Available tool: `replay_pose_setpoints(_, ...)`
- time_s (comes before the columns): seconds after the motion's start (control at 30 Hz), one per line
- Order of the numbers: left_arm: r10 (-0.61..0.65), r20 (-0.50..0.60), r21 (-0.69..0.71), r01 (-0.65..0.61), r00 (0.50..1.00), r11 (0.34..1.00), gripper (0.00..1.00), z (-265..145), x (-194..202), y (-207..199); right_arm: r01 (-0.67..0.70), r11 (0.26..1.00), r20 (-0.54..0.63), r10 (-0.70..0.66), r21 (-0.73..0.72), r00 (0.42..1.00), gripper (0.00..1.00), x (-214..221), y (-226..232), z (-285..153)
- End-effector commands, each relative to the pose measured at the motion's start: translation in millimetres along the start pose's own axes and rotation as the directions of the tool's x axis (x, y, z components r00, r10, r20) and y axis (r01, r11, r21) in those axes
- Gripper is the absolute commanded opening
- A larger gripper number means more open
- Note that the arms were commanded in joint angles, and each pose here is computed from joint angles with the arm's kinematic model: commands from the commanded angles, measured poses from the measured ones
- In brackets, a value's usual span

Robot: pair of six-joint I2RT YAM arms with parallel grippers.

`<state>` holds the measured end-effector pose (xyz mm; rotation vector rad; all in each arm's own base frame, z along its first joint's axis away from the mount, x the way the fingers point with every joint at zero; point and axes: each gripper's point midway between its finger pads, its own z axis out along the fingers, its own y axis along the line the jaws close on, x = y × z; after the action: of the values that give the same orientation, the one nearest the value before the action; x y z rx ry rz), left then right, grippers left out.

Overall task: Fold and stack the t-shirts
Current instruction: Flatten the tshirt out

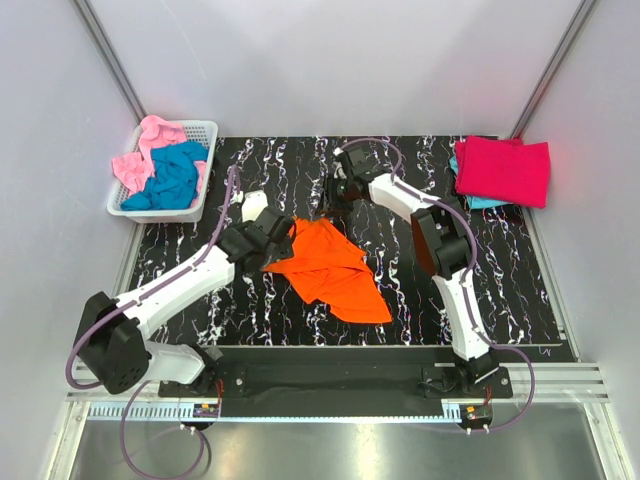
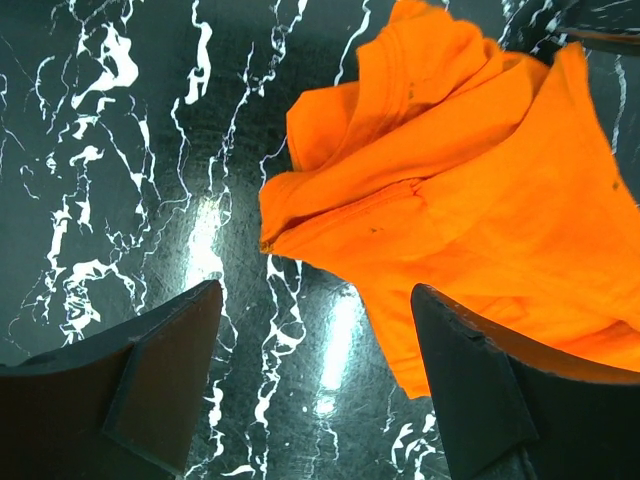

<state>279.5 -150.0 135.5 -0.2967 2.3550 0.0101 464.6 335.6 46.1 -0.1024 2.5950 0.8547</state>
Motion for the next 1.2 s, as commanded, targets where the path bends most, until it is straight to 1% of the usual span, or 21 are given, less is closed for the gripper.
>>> replay_pose_setpoints(0.0,-0.021,0.023,0.048,0.02,1.0,0.999,0.81,-4.4,-7.2,-4.2,0.015,0.999,-0.023,-0.016,-0.028,1.0,0.44,7.5,17.5,4.1)
replay_pose_setpoints(0.2,-0.022,0.025,0.045,0.02,0.999,0.999,0.81,-4.2,-5.1,1.1,0.016,0.999,-0.026,-0.015,0.04,1.0,0.47,14.2,9.8,7.6)
replay_pose_setpoints(0.5,-0.02,0.026,0.038,0.019,0.999,0.999,0.81,-3.3,-2.8,7.5,0.073,0.969,0.045,-0.086,0.235,0.995,0.47,1.2,-4.6,-10.6)
replay_pose_setpoints(0.8,-0.02,0.026,0.035,0.019,0.999,0.999,0.81,-2.3,-1.7,9.3,0.088,0.958,0.003,-0.092,0.272,0.996,0.46,8.8,-11.9,-6.1)
replay_pose_setpoints(0.87,-0.016,0.027,0.032,0.016,1.0,0.999,0.81,-2.4,-1.5,10.4,0.088,0.958,-0.013,-0.088,0.273,0.996,0.37,12.4,-14.2,-3.2)
replay_pose_setpoints(0.9,-0.017,0.027,0.031,0.017,0.999,0.999,0.81,-2.2,-1.8,10.7,0.091,0.958,-0.016,-0.09,0.273,0.996,0.29,12.7,-14.4,-2.9)
replay_pose_setpoints(0.93,-0.015,0.026,0.03,0.014,1.0,0.999,0.81,-1.7,-0.7,11.5,0.091,0.959,-0.017,-0.09,0.27,0.996,0.14,12.8,-13.8,-2.7)
replay_pose_setpoints(0.97,-0.016,0.027,0.03,0.015,1.0,0.999,0.81,-1.8,-1.5,11.6,0.092,0.958,-0.02,-0.09,0.273,0.996,0.04,13.2,-14.4,-2.9)
replay_pose_setpoints(1.0,-0.014,0.025,0.028,0.013,1.0,1.0,0.81,-1.5,-0.9,11.9,0.091,0.957,-0.019,-0.089,0.276,0.996,0.0,13.3,-15.0,-3.1)
replay_pose_setpoints(1.17,-0.012,0.025,0.028,0.011,1.0,1.0,0.81,-1.0,-1.0,11.9,0.095,0.944,0.016,-0.105,0.315,0.994,0.0,3.8,-14.7,-18.3)
